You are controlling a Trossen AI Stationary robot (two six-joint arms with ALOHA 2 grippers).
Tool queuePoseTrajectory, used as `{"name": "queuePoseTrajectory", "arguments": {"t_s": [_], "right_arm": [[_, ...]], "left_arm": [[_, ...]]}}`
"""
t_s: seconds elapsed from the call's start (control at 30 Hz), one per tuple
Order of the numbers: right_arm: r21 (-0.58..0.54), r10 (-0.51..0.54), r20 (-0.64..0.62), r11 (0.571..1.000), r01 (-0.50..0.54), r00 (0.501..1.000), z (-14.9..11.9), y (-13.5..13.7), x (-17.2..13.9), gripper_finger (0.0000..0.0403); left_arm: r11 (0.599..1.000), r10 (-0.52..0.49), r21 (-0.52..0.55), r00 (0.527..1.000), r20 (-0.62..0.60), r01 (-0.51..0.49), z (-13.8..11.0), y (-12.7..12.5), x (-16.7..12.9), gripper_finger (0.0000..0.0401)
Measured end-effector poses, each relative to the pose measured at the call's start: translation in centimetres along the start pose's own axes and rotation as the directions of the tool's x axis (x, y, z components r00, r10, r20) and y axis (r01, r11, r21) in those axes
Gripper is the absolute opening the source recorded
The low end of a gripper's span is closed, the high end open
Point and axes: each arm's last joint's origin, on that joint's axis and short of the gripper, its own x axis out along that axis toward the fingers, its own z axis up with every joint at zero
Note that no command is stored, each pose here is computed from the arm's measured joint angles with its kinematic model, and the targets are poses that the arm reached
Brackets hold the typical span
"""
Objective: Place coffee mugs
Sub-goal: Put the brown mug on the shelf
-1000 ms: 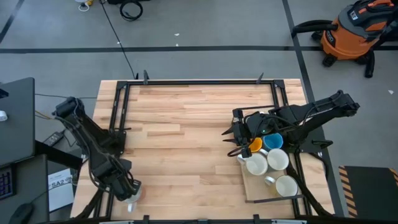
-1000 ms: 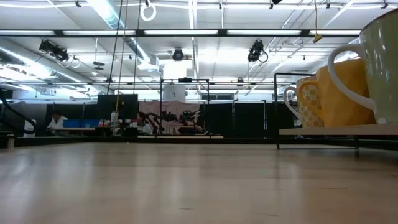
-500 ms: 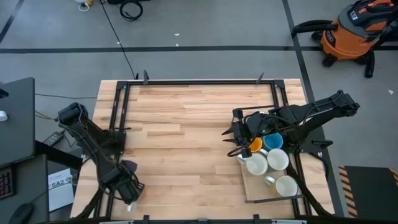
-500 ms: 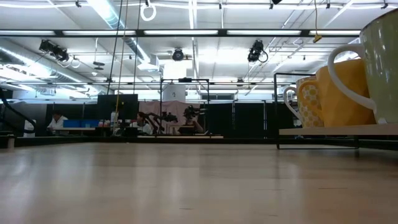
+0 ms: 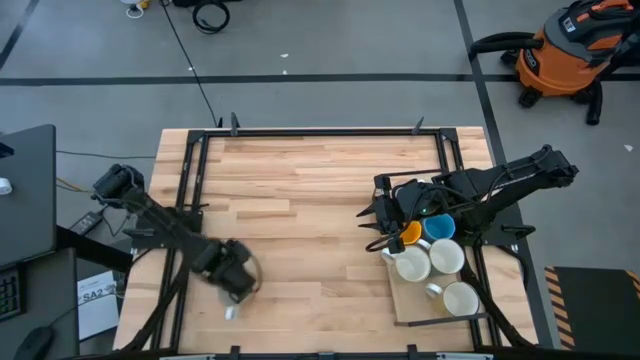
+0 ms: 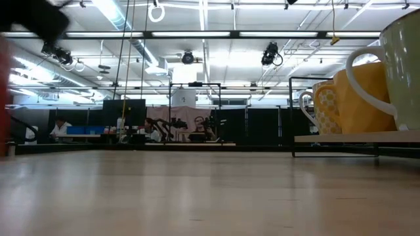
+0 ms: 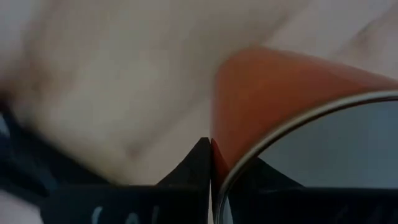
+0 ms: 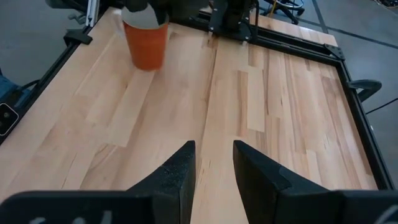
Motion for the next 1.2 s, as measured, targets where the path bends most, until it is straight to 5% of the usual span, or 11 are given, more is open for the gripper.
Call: {"name": "queuePoseTrajectory", "arguments": {"t_s": [0.17, 0.37, 0.7, 0.9, 1.2], "right_arm": [[0.0, 0.0, 0.0, 1.0, 0.0, 1.0, 0.0, 0.0, 0.0, 0.0113], [0.001, -0.004, 0.0, 1.0, 0.004, 1.0, 0.0, 0.0, 0.0, 0.0113], [0.016, -0.025, -0.005, 1.0, 0.026, 1.0, -0.1, -0.7, 0.1, 0.0113], [0.031, -0.047, -0.011, 0.998, 0.048, 0.999, -0.2, -1.4, 0.2, 0.0113], [0.046, -0.06, -0.042, 0.997, 0.062, 0.997, -0.5, -1.8, 0.3, 0.0113]], "left_arm": [[0.968, -0.086, 0.245, 0.985, 0.148, 0.048, 5.5, -0.2, -2.2, 0.0032], [0.862, -0.259, 0.504, 0.907, 0.331, 0.062, 12.2, 0.2, -6.3, 0.0032], [0.655, -0.352, 0.724, 0.762, 0.544, -0.214, 17.3, 1.7, -11.7, 0.0031], [0.463, -0.374, 0.801, 0.736, 0.564, -0.379, 19.0, -0.4, -12.6, 0.0031], [0.07, -0.309, 0.892, 0.841, 0.445, -0.446, 20.8, -7.2, -10.5, 0.0031]]}}
